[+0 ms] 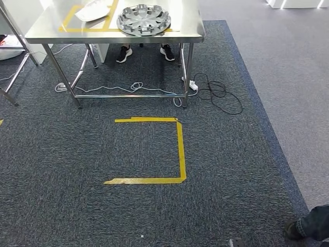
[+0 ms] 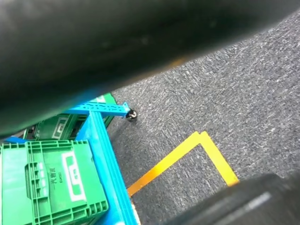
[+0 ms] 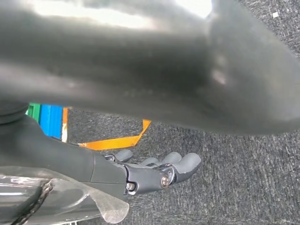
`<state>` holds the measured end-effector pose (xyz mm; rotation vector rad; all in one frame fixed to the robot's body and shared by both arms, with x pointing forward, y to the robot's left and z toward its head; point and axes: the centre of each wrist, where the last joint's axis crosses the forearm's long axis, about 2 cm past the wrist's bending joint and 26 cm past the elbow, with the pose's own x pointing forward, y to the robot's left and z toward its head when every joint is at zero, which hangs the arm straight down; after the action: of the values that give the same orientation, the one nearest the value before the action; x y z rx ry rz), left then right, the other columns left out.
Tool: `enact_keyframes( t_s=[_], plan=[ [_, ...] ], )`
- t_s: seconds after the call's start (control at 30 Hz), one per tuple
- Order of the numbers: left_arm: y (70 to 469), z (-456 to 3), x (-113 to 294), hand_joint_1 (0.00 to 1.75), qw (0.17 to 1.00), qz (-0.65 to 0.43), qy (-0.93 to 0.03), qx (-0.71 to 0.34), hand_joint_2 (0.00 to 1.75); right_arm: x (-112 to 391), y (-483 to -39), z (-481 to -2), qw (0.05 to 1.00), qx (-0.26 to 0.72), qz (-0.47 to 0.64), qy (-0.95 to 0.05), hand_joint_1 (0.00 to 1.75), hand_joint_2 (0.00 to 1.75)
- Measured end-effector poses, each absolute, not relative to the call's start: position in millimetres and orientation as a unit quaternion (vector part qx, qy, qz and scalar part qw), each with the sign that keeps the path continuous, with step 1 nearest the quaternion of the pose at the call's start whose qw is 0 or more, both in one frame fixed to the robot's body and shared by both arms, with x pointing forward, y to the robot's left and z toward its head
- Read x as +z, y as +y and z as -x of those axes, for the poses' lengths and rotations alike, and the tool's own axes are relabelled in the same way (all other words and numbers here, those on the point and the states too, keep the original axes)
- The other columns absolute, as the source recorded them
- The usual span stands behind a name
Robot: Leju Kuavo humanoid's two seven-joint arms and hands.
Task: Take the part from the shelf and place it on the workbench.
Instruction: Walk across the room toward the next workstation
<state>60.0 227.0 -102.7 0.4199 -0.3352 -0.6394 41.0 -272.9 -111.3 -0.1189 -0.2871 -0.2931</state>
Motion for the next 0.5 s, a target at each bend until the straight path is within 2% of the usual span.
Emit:
enact_keyframes(
  t_s=[0.5],
  plan=[
    [232.1,-57.6,-103.7,0.00,0.919,-0.206,-0.145,-0.303,0.00,-111.0,-272.9,-43.1,0.978,-0.138,0.061,-0.145,0.00,0.00]
  ],
)
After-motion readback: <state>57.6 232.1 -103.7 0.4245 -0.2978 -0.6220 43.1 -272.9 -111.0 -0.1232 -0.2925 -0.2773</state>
